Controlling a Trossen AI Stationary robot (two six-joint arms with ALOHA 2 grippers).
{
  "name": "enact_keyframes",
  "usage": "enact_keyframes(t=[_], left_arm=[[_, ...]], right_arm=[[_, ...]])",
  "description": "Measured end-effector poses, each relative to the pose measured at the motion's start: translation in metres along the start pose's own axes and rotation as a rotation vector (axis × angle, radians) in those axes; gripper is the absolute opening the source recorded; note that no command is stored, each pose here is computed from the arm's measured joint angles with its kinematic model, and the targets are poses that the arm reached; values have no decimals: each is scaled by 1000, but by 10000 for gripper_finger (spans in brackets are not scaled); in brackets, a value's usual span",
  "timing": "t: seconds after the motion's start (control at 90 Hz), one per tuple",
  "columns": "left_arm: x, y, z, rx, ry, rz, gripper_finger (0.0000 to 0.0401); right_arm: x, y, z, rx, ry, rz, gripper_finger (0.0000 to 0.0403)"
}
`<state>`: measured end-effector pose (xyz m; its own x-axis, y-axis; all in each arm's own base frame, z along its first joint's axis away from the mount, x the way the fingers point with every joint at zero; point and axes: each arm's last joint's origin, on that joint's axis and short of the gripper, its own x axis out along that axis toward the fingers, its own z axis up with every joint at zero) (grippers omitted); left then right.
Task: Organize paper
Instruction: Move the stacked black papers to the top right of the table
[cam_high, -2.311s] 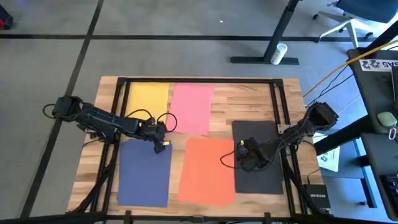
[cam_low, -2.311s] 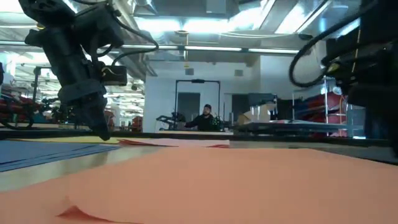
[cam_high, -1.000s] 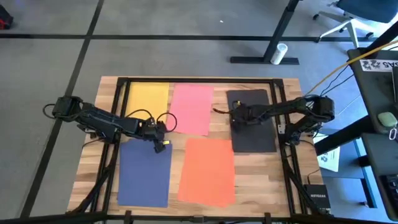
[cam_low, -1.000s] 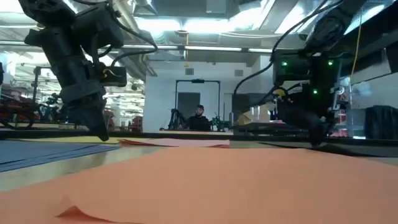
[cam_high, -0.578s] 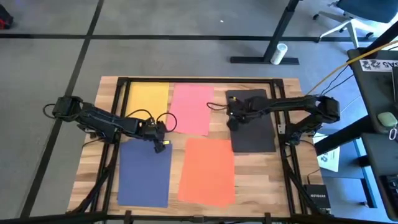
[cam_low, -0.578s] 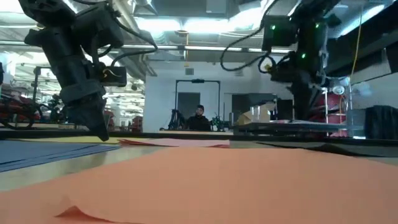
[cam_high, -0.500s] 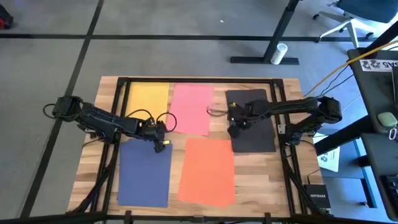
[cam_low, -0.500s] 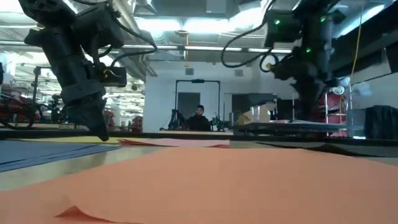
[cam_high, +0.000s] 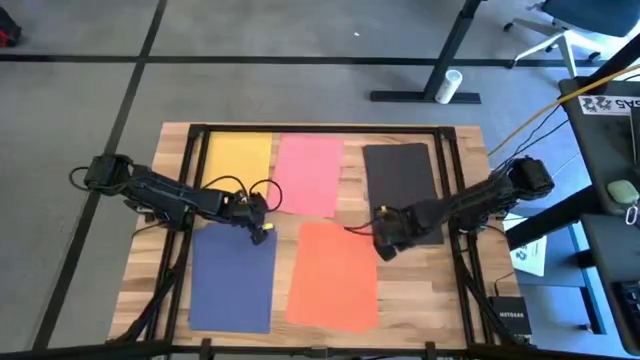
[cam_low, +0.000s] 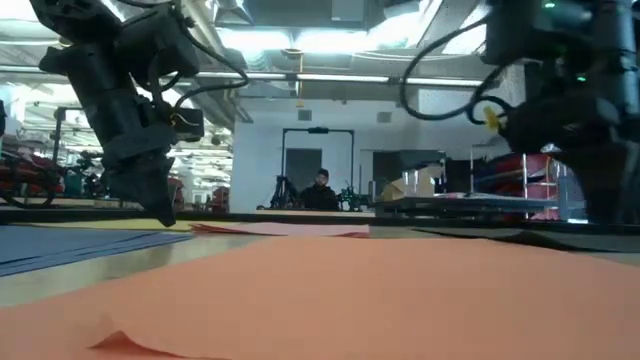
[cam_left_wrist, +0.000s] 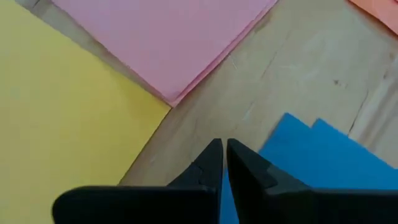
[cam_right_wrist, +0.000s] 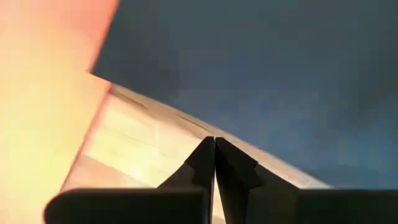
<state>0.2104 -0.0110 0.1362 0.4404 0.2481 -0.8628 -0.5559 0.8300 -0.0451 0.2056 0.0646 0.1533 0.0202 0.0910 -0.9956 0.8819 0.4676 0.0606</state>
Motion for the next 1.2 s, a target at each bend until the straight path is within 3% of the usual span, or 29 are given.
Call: enact_keyframes(t=[0.356,1.2], left_arm=[[0,0,0,-1,0,0,8],[-2,-7,-5,30,3,-20,8]], right_arm=[[23,-14,-12,75,-7,-6,0],[23,-24,-5,97,-180,-116,0]])
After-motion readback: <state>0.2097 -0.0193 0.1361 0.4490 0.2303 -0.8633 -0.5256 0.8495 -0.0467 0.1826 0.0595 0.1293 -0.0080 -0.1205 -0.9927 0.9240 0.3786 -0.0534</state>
